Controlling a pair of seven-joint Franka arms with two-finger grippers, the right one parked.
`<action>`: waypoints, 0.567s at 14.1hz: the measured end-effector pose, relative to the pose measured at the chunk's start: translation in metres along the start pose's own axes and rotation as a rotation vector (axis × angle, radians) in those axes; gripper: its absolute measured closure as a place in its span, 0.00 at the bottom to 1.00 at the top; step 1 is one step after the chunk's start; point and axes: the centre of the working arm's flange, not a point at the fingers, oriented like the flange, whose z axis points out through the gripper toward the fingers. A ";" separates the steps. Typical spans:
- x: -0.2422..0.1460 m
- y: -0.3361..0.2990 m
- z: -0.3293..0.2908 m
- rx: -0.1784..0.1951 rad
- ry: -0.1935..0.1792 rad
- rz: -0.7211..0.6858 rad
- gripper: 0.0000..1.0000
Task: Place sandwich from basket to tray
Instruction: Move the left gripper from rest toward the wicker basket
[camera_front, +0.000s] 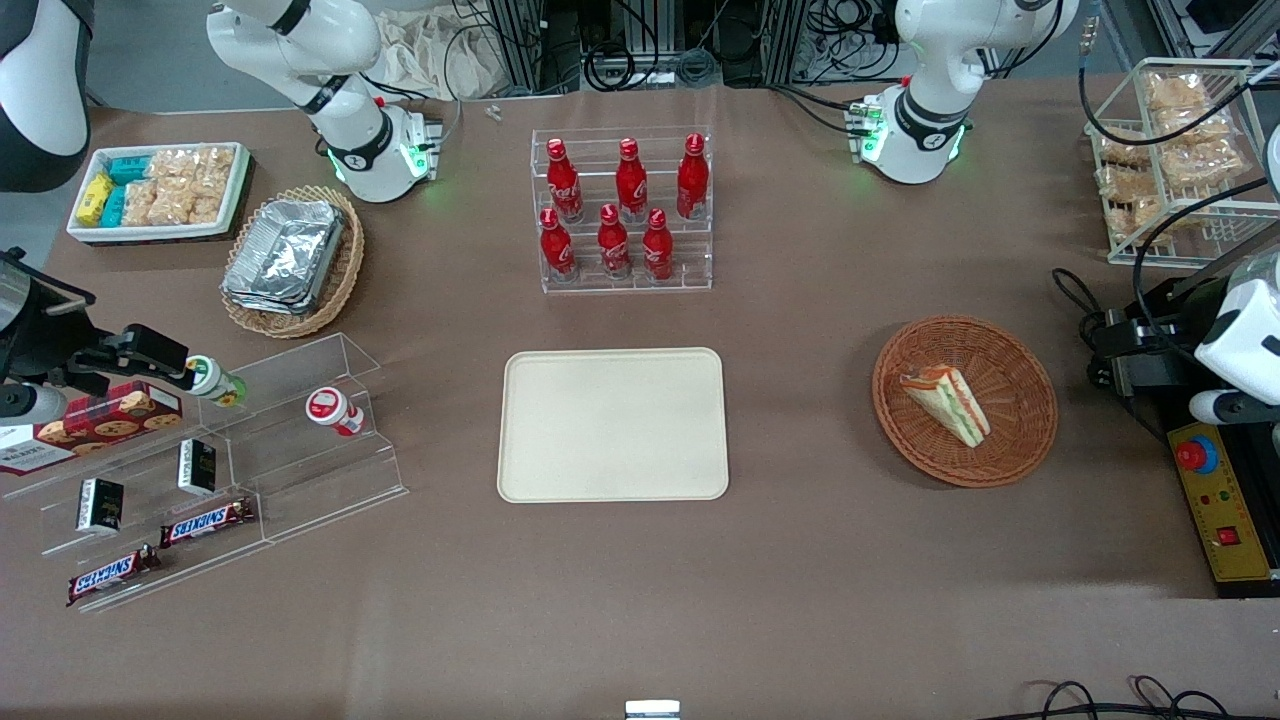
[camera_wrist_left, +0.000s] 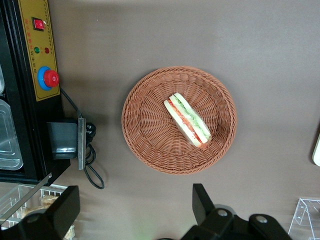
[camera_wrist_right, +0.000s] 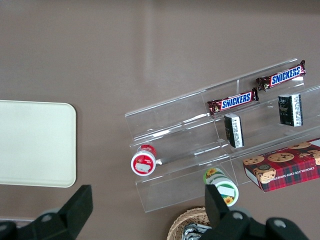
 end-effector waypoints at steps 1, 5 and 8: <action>0.001 0.000 0.000 0.000 0.003 0.000 0.00; 0.002 0.003 -0.001 0.000 0.012 0.004 0.00; 0.000 0.004 0.005 0.001 -0.008 0.007 0.00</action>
